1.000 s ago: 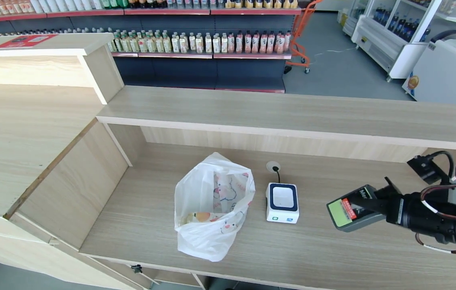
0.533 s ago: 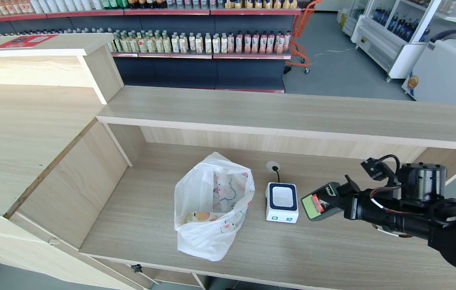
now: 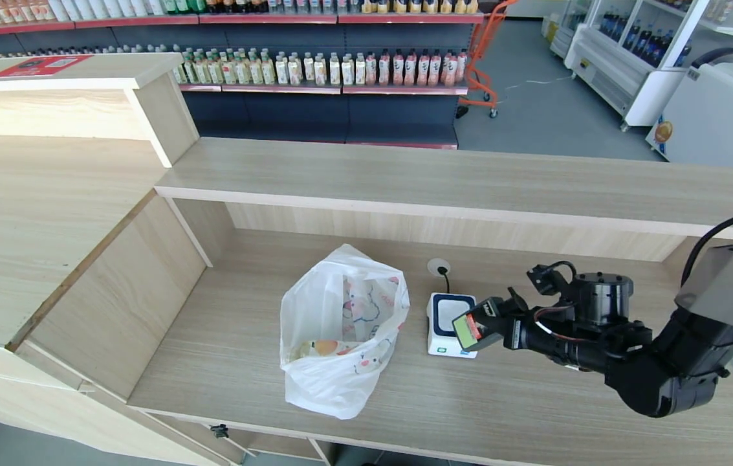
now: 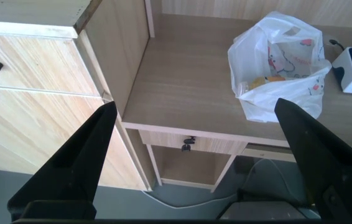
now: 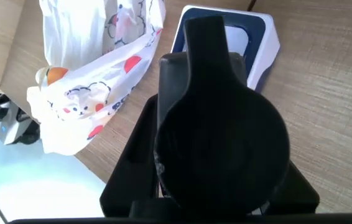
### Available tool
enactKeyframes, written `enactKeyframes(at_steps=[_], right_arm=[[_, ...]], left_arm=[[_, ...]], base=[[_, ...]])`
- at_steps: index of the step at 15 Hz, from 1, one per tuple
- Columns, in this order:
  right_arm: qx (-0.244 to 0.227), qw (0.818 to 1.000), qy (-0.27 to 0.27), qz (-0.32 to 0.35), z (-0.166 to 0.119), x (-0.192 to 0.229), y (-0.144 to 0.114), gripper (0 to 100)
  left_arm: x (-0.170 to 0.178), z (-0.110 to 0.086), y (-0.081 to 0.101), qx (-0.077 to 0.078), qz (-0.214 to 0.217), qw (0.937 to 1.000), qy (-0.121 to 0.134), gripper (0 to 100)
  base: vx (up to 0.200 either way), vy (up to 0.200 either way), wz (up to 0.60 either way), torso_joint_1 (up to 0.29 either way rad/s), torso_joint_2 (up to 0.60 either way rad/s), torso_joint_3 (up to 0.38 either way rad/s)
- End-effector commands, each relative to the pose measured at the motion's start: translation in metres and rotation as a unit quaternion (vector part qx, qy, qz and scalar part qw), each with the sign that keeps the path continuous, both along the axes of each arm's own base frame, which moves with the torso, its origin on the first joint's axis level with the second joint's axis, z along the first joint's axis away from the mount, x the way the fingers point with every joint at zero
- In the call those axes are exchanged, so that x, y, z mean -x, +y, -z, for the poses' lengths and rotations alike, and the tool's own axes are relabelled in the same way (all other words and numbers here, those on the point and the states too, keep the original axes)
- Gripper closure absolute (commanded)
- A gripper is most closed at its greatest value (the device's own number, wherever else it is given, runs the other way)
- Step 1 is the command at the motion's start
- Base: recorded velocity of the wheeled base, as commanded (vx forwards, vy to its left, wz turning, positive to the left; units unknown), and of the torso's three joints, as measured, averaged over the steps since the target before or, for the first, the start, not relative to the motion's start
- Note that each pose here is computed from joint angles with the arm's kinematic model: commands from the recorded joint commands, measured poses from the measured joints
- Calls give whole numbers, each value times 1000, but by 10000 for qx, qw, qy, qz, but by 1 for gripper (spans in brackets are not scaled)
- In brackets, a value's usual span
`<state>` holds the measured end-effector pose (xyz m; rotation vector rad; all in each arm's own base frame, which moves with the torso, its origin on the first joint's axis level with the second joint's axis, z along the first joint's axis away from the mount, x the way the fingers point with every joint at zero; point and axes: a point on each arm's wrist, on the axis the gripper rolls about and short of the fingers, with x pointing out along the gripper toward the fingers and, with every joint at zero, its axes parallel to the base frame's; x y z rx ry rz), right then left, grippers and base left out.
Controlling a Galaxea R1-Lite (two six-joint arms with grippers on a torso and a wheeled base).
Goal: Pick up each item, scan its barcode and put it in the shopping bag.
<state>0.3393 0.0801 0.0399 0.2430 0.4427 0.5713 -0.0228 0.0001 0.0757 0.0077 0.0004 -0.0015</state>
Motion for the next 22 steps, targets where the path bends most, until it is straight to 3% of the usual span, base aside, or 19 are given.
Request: enactKeyframes(at_steps=[1, 11, 13, 14, 15, 17, 20, 22], right_arm=[[-53, 9999, 0, -110, 10, -14, 15, 100], [2, 9998, -198, 92, 19, -38, 23, 100], [-295, 9990, -328, 107, -7, -34, 26, 100], [-825, 9958, -374, 118, -43, -22, 32, 100], [-1016, 9940, -396, 125, -70, -6, 29, 100], [-778, 9954, -553, 75, -103, 27, 18, 100], [-593, 9934, -978, 89, -129, 58, 3, 100], [-590, 9938, -937, 115, -138, 74, -4, 100]], left_arm=[[0, 0, 0, 0, 0, 10000, -2, 0], [0, 0, 0, 0, 0, 10000, -2, 0], [0, 0, 0, 0, 0, 10000, -2, 0], [0, 0, 0, 0, 0, 10000, -2, 0], [0, 0, 0, 0, 0, 10000, -2, 0], [0, 0, 0, 0, 0, 10000, -2, 0], [0, 0, 0, 0, 0, 10000, 6, 0], [0, 0, 0, -8, 0, 10000, 6, 0]], base=[[0, 0, 0, 0, 0, 0], [0, 0, 0, 0, 0, 0], [0, 0, 0, 0, 0, 0], [0, 0, 0, 0, 0, 0], [0, 0, 0, 0, 0, 0], [0, 0, 0, 0, 0, 0], [0, 0, 0, 0, 0, 0], [0, 0, 0, 0, 0, 0]])
